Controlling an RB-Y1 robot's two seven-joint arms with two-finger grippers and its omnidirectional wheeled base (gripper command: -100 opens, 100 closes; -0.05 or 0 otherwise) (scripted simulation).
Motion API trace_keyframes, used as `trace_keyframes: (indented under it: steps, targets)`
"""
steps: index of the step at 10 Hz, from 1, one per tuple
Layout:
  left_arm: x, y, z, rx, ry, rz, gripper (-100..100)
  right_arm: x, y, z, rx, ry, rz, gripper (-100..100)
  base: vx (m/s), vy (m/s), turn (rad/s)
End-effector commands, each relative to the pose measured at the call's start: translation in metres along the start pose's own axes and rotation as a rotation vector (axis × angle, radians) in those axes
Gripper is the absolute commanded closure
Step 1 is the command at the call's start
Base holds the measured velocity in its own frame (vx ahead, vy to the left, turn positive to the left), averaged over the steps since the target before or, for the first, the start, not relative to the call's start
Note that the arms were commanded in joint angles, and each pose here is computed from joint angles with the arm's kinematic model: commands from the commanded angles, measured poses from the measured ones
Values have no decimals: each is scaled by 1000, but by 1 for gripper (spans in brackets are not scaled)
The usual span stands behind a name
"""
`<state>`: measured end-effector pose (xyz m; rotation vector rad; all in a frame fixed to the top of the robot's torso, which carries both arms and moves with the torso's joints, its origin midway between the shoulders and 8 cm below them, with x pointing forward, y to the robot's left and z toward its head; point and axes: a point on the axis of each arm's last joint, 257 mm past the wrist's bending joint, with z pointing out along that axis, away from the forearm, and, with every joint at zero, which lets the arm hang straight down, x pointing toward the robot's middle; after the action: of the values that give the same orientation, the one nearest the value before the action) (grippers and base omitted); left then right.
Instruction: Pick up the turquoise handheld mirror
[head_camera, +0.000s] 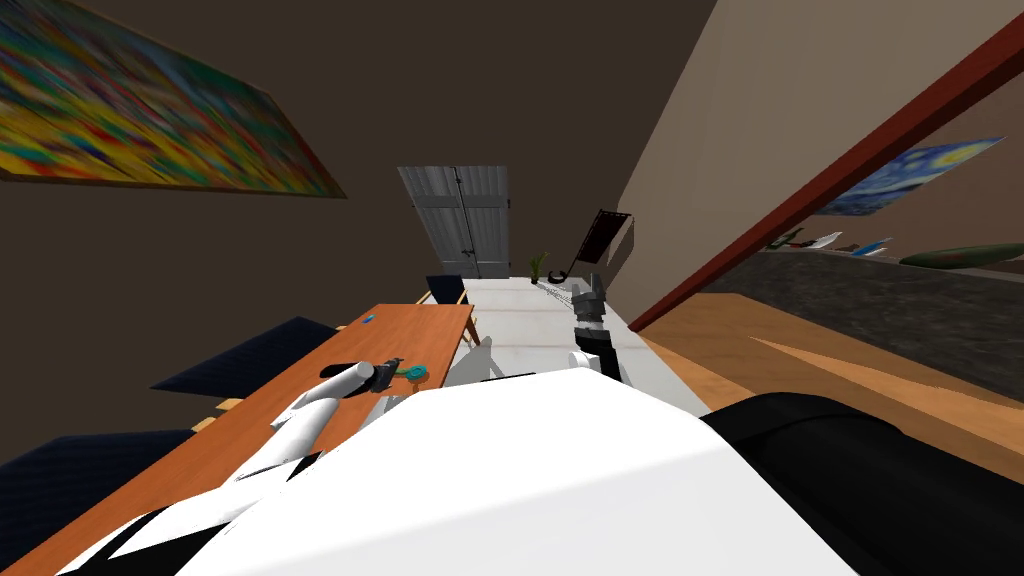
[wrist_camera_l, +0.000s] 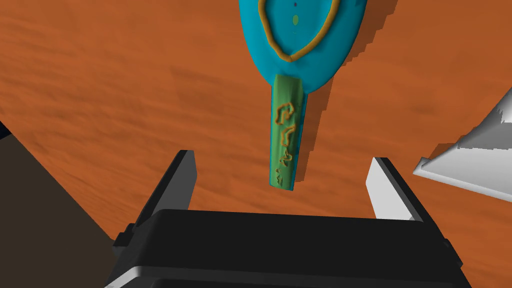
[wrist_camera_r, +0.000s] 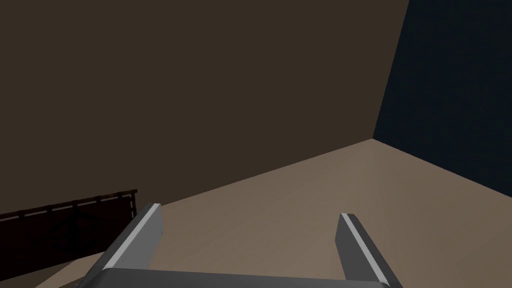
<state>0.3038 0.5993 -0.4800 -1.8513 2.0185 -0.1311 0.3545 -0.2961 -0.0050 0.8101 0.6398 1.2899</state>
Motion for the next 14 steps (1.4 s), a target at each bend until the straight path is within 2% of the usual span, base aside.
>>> trace_keyframes:
  steps: [1, 2, 3, 6, 7, 8, 9, 12, 14]
  targets:
    - [0, 11, 1, -29, 16, -9, -100, 0, 0, 0, 0, 0, 0, 0, 1, 33, -85]
    - [0, 15, -1, -50, 43, -15, -100, 0, 0, 0, 0, 0, 0, 0, 2, 40, -134]
    - [0, 24, 1, -66, 45, -25, -100, 0, 0, 0, 0, 0, 0, 0, 3, 42, -78]
    - [5, 50, -3, -138, 125, -61, -100, 0, 0, 0, 0, 0, 0, 0, 4, 64, -152]
    - [6, 56, -2, -149, 127, -69, -100, 0, 0, 0, 0, 0, 0, 0, 7, 55, -77]
    - [9, 63, -3, -168, 152, -81, -100, 0, 0, 0, 0, 0, 0, 0, 8, 49, -84]
    - [9, 64, -3, -170, 152, -82, -100, 0, 0, 0, 0, 0, 0, 0, 8, 35, -51]
    - [22, 84, -6, -214, 215, -113, -100, 0, 0, 0, 0, 0, 0, 0, 18, 52, -121]
    - [27, 89, -6, -225, 231, -121, -100, 0, 0, 0, 0, 0, 0, 0, 18, 37, -30]
